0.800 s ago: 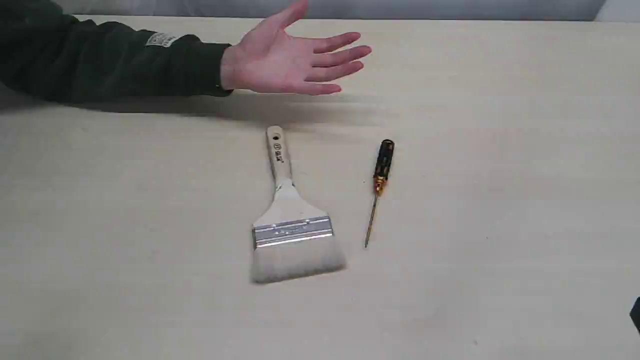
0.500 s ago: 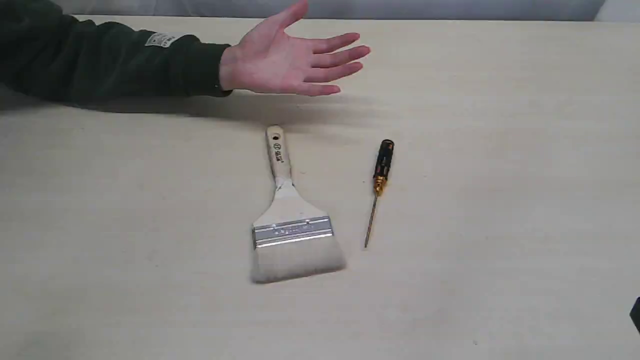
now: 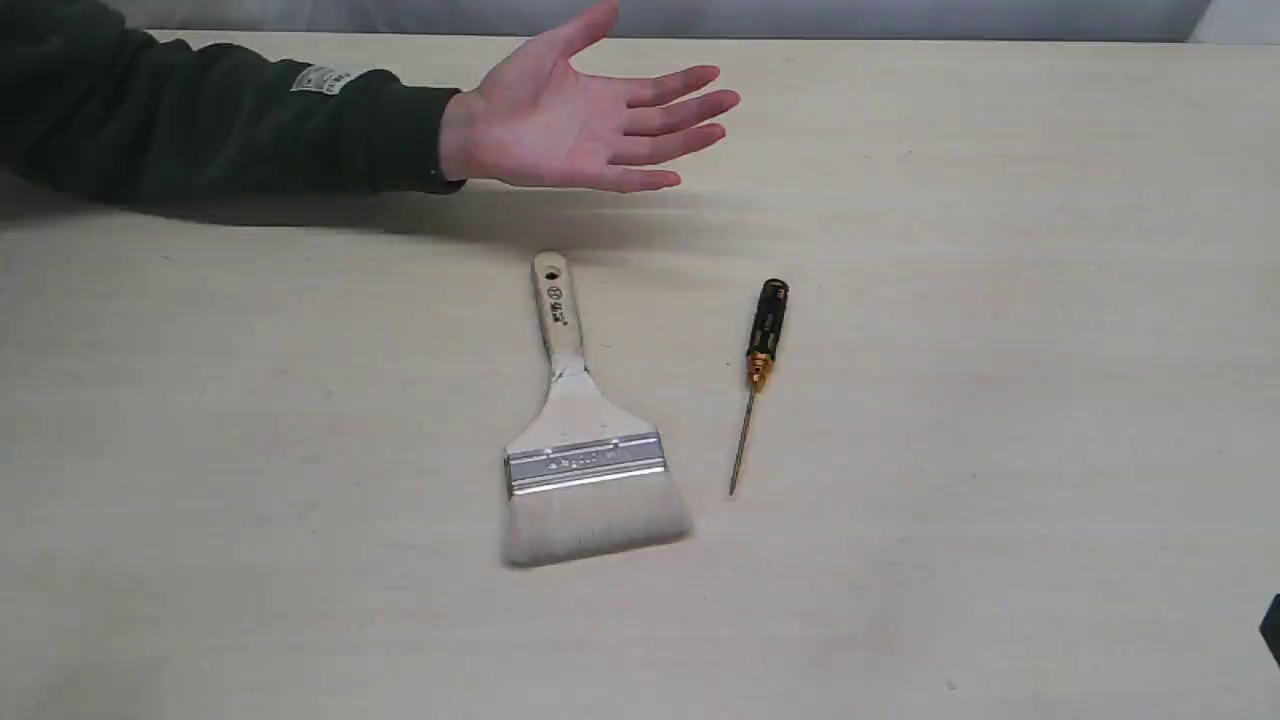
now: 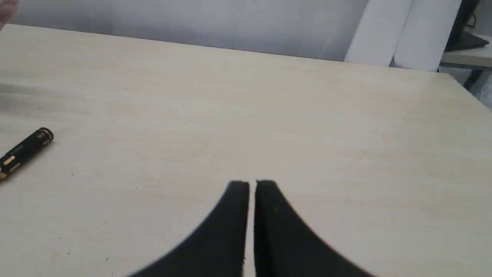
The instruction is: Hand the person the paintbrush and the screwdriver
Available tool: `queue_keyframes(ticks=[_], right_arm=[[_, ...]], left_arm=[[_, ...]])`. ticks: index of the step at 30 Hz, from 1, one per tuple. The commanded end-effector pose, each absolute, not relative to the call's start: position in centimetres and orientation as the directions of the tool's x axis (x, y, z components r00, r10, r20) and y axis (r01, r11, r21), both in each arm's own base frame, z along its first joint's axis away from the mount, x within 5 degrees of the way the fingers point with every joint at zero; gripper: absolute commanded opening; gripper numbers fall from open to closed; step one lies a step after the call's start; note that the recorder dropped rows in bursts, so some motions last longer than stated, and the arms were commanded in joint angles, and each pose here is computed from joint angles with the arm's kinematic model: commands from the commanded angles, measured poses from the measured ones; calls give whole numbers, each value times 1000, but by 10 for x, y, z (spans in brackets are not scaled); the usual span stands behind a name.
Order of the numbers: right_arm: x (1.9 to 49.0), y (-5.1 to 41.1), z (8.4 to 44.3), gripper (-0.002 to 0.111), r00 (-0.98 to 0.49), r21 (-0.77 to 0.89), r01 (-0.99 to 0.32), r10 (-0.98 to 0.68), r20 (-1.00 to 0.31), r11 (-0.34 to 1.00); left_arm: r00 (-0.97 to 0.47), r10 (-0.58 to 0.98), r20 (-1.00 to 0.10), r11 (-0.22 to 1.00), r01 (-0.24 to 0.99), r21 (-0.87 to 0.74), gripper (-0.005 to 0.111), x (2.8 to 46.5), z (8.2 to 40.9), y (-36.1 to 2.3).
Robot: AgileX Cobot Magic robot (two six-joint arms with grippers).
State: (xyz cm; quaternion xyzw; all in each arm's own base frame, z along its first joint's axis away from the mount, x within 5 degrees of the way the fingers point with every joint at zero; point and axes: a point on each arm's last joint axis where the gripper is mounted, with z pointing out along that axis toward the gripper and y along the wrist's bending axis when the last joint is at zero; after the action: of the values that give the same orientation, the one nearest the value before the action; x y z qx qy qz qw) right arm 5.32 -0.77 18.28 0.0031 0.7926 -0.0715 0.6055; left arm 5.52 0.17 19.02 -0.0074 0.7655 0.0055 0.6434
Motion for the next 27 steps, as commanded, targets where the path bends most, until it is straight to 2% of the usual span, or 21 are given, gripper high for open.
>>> queue_keyframes(ticks=[1, 6, 19, 27], right_arm=[[53, -8, 182, 4, -265, -106, 98, -77, -961, 990], [53, -8, 184, 4, -243, -108, 98, -82, -967, 989], [56, -5, 211, 4, 58, -67, 98, -73, -996, 993], [56, -5, 213, 4, 83, -36, 96, -44, -996, 995]], left_arm=[[-161, -6, -987, 1000, -11, -4, 0, 55, 191, 1], [-163, -8, -987, 1000, -11, -7, 0, 55, 190, 1], [-161, -8, -987, 1000, -11, -7, 0, 55, 191, 1], [-161, -8, -987, 1000, -11, -7, 0, 55, 191, 1]])
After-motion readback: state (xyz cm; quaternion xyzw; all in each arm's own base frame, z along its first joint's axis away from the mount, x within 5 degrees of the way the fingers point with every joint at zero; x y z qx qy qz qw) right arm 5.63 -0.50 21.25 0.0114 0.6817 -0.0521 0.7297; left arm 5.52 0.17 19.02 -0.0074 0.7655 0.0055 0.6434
